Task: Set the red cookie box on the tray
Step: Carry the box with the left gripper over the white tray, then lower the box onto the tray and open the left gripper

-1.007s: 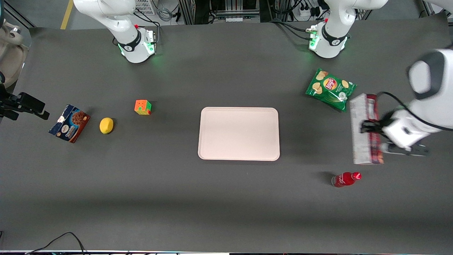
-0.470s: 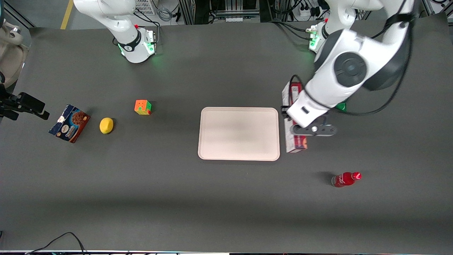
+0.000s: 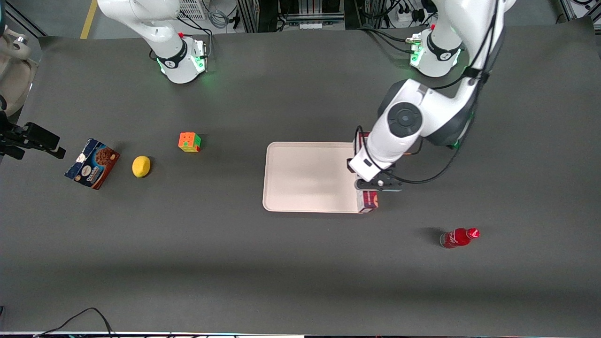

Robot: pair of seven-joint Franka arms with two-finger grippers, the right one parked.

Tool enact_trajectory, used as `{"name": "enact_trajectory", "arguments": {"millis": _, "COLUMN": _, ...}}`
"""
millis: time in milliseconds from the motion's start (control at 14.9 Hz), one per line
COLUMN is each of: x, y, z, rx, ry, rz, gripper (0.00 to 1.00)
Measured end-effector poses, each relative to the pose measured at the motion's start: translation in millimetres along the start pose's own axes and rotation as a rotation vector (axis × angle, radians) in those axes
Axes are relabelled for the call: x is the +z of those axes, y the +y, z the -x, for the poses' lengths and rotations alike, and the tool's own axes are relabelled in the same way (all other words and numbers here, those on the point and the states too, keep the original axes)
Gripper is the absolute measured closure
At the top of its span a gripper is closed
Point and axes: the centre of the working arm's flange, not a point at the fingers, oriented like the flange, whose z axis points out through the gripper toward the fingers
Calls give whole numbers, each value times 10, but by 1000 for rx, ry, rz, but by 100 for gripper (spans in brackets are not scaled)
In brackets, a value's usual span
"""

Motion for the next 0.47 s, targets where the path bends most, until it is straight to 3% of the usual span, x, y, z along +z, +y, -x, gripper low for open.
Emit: {"name": "enact_trajectory", "arguments": {"millis": 470, "x": 770, "y": 69, "z": 326, "rx": -8, "ry": -18, "rz": 6, "gripper": 67}}
